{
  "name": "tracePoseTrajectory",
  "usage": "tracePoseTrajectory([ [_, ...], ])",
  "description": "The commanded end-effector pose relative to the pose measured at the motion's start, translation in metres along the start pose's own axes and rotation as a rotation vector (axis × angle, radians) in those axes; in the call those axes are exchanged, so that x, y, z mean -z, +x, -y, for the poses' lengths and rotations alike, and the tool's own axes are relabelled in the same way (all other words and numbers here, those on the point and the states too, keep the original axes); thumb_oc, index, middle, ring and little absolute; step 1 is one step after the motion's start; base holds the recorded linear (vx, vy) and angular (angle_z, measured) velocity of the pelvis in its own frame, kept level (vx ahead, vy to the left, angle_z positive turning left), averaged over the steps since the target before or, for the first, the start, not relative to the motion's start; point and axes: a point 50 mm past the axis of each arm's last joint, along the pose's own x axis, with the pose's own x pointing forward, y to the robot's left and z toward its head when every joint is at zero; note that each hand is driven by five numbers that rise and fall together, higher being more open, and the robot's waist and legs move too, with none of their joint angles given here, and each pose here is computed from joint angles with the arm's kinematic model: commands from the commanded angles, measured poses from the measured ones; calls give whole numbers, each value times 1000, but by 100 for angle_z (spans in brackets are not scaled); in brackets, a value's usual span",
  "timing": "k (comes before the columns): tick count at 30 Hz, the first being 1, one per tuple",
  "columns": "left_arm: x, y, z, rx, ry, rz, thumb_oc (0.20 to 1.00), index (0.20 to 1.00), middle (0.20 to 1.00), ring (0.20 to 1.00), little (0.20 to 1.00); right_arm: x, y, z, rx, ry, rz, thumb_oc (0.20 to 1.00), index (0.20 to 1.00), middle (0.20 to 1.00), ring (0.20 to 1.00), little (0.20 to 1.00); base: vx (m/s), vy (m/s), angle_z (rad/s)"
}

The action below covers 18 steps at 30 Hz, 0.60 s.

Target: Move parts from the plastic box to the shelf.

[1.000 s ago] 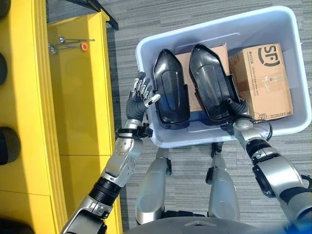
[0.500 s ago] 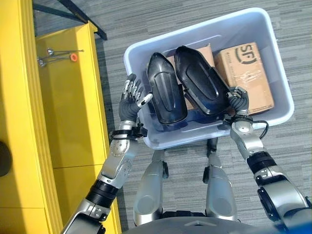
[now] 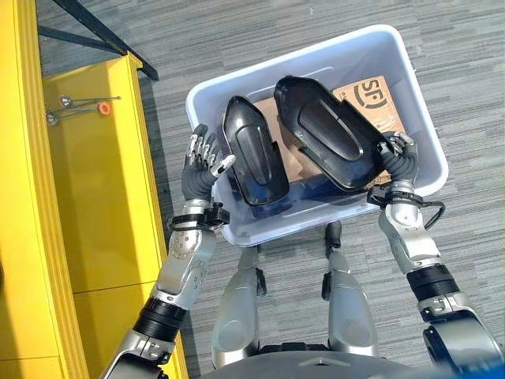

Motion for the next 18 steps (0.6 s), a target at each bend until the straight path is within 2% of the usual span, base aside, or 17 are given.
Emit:
tracePoseTrajectory([
  [1,-25,-1,-8,6,40,112,1000,1000,1000,1000,1000,-24,-6,-15,-76,245,106,200,200,200,200,200,0,0,0],
  [10,-16,-22,-38,-74,68,18,1000,1000,1000,1000,1000,-16,-44,-34,-346,575,-35,200,200,200,200,200,8,-8,-1],
  [18,-6,-44,-62,-169,93,-62,1000,1000,1000,1000,1000,-3,-61,-29,-403,638,-146,200,200,200,200,200,17,-56,2],
])
